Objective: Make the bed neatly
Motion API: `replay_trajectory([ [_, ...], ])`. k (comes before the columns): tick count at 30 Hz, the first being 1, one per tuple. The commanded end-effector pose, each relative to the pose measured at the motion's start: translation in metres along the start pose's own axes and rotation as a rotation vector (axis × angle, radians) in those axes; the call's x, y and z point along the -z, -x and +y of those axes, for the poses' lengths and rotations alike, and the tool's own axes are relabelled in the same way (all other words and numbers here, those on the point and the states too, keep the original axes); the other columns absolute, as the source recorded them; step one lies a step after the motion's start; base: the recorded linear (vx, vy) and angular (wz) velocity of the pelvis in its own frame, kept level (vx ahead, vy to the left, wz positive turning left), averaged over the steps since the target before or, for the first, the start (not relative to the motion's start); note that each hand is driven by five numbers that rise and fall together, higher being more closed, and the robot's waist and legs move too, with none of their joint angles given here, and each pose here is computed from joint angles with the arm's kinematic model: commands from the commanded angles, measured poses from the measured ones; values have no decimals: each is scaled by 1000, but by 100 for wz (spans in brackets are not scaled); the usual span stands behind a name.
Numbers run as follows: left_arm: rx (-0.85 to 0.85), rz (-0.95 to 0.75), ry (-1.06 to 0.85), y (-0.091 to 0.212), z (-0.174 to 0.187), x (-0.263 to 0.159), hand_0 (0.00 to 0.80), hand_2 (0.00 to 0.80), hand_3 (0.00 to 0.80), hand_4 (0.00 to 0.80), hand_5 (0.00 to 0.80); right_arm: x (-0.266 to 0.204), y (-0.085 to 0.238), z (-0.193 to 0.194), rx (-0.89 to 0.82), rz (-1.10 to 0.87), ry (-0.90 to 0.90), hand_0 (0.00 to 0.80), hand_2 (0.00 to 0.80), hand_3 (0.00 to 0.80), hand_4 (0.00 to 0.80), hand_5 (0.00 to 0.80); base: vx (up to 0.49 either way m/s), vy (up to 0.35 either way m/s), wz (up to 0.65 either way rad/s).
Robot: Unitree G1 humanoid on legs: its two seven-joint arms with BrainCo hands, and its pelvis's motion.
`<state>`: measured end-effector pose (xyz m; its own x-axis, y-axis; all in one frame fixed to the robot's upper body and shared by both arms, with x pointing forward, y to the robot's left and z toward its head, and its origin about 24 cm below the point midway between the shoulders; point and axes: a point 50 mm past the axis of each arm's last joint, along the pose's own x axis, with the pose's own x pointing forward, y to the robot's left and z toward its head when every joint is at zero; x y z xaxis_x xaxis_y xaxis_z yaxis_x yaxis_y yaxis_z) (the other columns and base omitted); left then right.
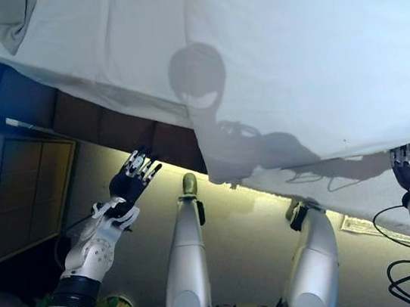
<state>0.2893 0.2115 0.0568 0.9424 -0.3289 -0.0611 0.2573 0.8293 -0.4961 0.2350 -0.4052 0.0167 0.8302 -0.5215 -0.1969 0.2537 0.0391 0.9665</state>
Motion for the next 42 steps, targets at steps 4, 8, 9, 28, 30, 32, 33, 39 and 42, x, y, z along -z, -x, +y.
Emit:
replay_trajectory([
  [4, 60, -89, 49, -8, -18, -13, 0, 0, 0, 0, 0, -38, 3, 21, -108, -74, 26, 0, 0, 0, 0, 0, 0, 0, 0],
  [8, 67, -79, 65, -5, -18, -12, 0, 0, 0, 0, 0, -43, -2, 44, -179, -58, 72, 0, 0, 0, 0, 0, 8, 10, 3],
  [9, 68, -78, 67, -5, -18, -12, 0, 0, 0, 0, 0, -44, -3, 46, -184, -59, 73, 0, 0, 0, 0, 0, 26, 7, 7],
  [28, 129, -47, 47, -10, -20, -18, 0, 0, 0, 0, 0, -23, -19, 77, -218, -13, -40, 800, 800, 800, 800, 800, 35, -37, 12],
  [30, 134, -42, 50, -10, -21, -17, 0, 0, 0, 0, 0, -23, -21, 85, -244, -19, -38, 800, 800, 800, 800, 800, 49, 8, 17],
  [32, 136, -39, 49, -9, -21, -16, 0, 0, 0, 0, 0, -25, -22, 91, -262, -28, -36, 800, 800, 800, 800, 800, 49, 4, 9],
  [33, 139, -39, 48, -9, -21, -16, 0, 0, 0, 0, 0, -26, -22, 92, -267, -33, -34, 800, 800, 800, 800, 800, 2, 4, 9],
  [39, 147, -53, 55, -7, -21, -18, 0, 0, 0, 0, 0, -28, -19, 88, -286, -29, -19, 800, 800, 800, 800, 800, -47, 16, 12],
  [42, 143, -66, 66, -7, -21, -18, 0, 0, 0, 0, 0, -24, -18, 79, -271, -8, 60, 800, 800, 800, 800, 800, -3, 22, 2],
])
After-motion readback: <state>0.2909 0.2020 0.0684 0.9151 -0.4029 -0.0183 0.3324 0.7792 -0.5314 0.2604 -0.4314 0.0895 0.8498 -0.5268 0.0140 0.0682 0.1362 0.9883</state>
